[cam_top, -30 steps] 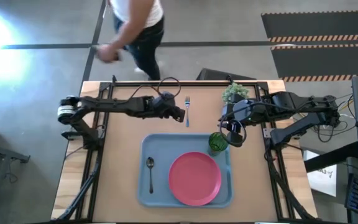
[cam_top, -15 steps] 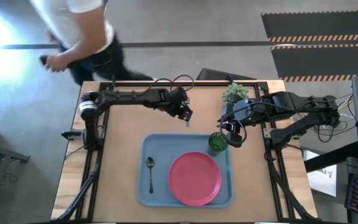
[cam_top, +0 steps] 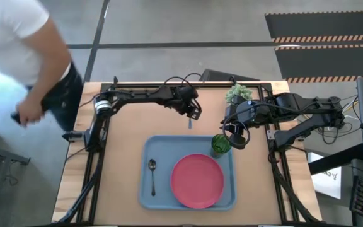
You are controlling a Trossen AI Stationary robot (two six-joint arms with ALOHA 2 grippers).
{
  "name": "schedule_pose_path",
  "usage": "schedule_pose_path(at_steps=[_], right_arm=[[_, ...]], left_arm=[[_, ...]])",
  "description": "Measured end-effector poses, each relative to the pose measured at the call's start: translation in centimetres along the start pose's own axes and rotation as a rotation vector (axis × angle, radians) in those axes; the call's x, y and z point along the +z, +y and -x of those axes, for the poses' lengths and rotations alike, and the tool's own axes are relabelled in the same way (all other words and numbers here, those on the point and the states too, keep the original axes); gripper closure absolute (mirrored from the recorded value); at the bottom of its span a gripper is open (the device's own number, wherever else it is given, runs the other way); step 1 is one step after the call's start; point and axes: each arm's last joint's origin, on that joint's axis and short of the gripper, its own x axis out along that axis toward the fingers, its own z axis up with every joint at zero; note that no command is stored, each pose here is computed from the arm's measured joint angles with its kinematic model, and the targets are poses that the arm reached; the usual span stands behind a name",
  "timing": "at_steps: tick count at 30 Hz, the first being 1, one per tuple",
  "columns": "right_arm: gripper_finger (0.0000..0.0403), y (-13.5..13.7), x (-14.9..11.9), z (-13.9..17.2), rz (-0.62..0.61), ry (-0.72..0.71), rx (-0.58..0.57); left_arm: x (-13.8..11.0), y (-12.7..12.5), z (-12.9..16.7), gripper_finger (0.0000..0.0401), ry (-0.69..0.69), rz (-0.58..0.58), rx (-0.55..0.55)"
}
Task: Pick and place plate/cup/fork/spoon on tray
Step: Put the blue fork on the blue tray to the left of the pink plate
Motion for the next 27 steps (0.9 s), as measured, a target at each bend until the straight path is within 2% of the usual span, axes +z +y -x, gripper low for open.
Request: schedule_pose_path(at_steps=[8,16,21,27], right_arm=[[0.0323,0.0,0.0,0.0,0.004,0.0,0.0],[0.0323,0.0,0.0,0.0,0.014,0.0,0.0],[0.0323,0.0,0.0,0.0,0.014,-0.001,0.0],[0.0323,0.0,0.0,0.0,0.014,-0.001,0.0]], left_arm=[[-0.2,0.7,-1.5,0.0274,0.018,0.005,0.045],[0.2,1.1,-1.5,0.0274,-0.009,0.037,0.069],[0.2,1.1,-1.5,0.0292,-0.017,0.046,0.069],[0.8,0.5,-1.5,0.031,-0.068,0.045,-0.004]])
